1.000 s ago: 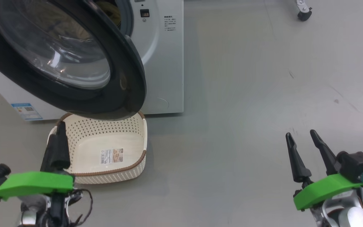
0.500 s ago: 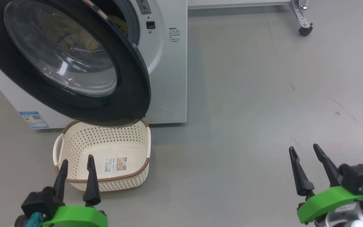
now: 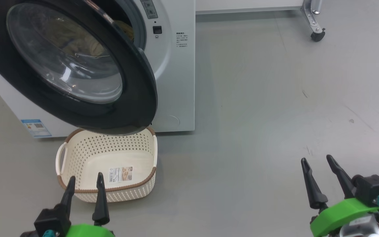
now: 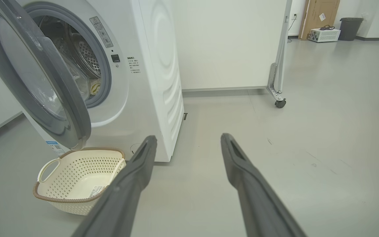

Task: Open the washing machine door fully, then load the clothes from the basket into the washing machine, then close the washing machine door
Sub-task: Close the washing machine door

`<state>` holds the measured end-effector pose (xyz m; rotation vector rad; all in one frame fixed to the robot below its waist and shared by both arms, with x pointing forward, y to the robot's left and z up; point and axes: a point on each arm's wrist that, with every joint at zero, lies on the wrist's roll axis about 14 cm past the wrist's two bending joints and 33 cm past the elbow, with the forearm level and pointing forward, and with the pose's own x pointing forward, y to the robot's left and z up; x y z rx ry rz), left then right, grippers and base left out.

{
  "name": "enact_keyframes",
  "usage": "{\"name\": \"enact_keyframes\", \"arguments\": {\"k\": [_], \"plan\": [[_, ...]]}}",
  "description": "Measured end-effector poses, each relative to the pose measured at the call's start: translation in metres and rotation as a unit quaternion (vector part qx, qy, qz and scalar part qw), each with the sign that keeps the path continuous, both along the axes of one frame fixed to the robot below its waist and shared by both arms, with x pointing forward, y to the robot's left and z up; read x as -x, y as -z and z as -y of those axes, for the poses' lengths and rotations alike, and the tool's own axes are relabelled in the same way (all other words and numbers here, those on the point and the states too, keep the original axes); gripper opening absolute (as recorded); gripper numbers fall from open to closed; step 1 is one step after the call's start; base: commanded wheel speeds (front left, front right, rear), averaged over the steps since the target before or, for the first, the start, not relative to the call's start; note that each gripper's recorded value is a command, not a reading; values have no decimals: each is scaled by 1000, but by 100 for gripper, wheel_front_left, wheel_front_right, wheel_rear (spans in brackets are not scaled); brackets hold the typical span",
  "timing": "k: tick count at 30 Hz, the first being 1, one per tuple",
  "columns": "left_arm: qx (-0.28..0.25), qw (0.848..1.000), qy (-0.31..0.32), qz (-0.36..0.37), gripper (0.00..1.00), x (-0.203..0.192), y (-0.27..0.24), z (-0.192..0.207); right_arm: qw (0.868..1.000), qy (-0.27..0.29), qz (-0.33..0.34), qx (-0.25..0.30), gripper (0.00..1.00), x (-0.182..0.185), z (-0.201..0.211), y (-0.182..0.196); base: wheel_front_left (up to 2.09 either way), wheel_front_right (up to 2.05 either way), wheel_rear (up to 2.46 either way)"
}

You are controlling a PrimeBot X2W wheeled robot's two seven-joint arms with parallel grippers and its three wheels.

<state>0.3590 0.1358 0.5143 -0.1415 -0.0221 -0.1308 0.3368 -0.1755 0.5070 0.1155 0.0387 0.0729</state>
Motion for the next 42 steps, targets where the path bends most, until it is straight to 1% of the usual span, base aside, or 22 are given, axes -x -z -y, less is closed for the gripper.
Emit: {"name": "enact_keyframes", "arguments": {"k": [24,25,26,27,28,35,42], "plan": [[-5,1000,-7,-7,100,0,4,0,1000,1,1,5,100,-2,1,-1,0,0,0],[-5,1000,-7,-7,100,0,5,0,1000,1,0,5,81,-2,1,0,0,0,0],[-5,1000,-7,-8,100,0,5,0,1000,2,0,5,44,-2,1,0,0,0,0],[-5,1000,-7,-8,100,0,5,0,1000,2,-1,5,21,-3,2,0,0,0,0],[-5,1000,-8,-9,100,1,6,0,1000,3,-1,5,0,-3,2,0,0,0,0],[-5,1000,-12,-7,100,4,6,-3,1000,-5,-1,5,0,-7,-2,1,0,0,0],[-8,1000,-30,-6,100,7,6,-14,999,-37,-4,5,0,-19,-22,3,0,0,0]]}}
